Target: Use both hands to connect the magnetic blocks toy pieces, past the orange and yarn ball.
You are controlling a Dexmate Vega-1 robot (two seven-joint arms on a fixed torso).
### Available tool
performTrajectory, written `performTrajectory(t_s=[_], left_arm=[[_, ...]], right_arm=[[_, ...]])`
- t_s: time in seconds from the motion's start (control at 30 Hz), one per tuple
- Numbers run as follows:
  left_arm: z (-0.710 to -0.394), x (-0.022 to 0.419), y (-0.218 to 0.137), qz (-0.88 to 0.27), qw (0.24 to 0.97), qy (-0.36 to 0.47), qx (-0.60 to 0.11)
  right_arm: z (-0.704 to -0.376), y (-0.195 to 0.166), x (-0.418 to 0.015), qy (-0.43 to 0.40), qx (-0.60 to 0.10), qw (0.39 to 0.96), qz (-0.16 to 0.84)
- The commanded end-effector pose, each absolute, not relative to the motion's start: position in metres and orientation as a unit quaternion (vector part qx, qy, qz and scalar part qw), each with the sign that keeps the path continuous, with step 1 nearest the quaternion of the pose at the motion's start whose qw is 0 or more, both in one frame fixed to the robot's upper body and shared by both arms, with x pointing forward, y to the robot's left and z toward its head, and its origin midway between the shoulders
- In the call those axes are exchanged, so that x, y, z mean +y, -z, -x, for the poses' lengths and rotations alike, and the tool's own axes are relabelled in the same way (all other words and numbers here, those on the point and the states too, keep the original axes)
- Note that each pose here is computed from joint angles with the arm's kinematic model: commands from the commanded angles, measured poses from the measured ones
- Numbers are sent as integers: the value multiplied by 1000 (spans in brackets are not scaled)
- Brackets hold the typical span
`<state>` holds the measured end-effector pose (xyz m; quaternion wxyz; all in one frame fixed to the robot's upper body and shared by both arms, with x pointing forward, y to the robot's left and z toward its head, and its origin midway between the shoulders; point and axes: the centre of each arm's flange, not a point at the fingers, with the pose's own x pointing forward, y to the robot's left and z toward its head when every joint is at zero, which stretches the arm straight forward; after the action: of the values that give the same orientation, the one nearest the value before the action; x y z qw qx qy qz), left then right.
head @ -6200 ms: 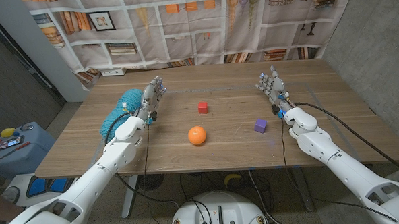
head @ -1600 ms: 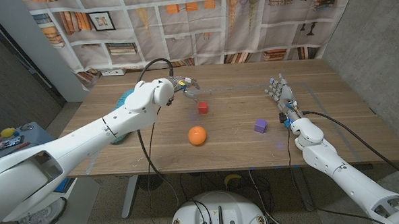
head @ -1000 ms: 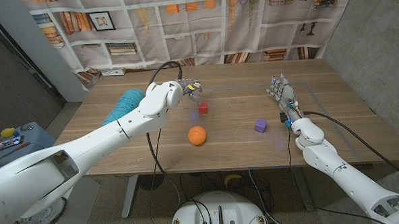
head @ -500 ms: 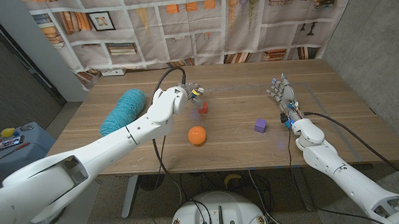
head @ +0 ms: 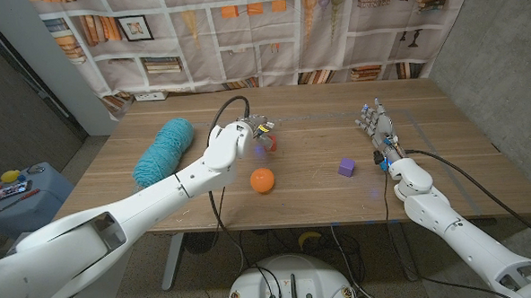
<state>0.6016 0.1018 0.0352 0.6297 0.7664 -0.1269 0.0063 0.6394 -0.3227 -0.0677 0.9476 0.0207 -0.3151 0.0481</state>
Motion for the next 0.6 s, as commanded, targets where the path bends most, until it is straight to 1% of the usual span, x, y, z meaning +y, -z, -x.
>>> performTrajectory(t_s=[0.03, 0.6], left_arm=[[-609, 99, -27, -762, 636, -13, -125], [-616, 97, -22, -759, 636, -33, -133]], right_arm=[[-639, 69, -323, -50, -314, 948, -22], [-640, 69, -323, -49, -312, 949, -23]])
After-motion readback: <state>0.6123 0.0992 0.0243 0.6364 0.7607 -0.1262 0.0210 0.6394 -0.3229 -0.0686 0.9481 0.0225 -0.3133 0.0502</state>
